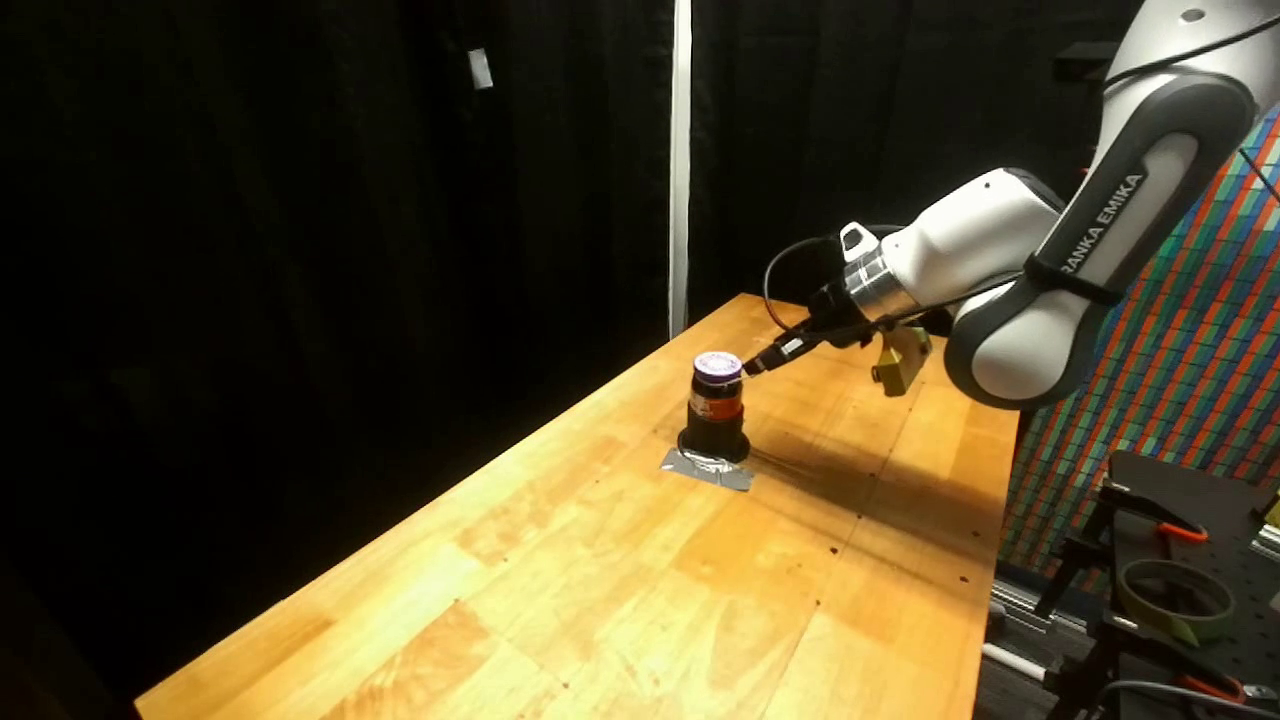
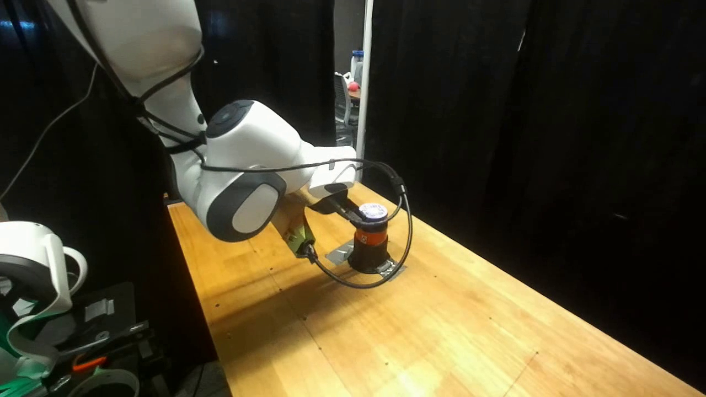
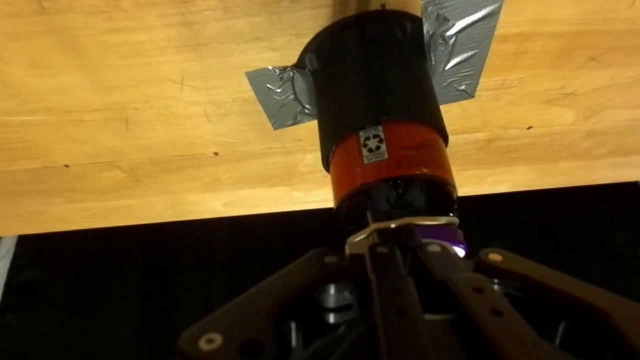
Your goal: Put a rubber band around the base of the cup
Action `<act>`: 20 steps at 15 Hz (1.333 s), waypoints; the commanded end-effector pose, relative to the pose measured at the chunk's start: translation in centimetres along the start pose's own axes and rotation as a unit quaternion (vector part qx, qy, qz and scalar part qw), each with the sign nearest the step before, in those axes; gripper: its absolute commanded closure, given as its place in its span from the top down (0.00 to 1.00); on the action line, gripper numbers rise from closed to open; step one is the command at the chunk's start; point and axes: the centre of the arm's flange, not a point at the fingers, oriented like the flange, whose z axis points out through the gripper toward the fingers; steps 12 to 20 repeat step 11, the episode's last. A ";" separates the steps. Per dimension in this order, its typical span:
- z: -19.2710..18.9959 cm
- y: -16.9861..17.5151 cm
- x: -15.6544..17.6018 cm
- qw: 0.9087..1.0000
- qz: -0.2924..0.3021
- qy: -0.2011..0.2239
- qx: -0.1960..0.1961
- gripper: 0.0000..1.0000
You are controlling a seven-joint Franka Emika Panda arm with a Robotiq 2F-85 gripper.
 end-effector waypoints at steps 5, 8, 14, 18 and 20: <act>-0.2 -0.9 -2.2 0.991 -0.023 0.111 0.064 0.08; -0.6 -0.6 -1.9 0.993 -0.012 0.091 0.081 0.34; -1.2 -0.5 -1.6 0.994 -0.020 0.027 0.101 0.51; -1.2 -0.5 -1.6 0.994 -0.020 0.027 0.101 0.51; -1.2 -0.5 -1.6 0.994 -0.020 0.027 0.101 0.51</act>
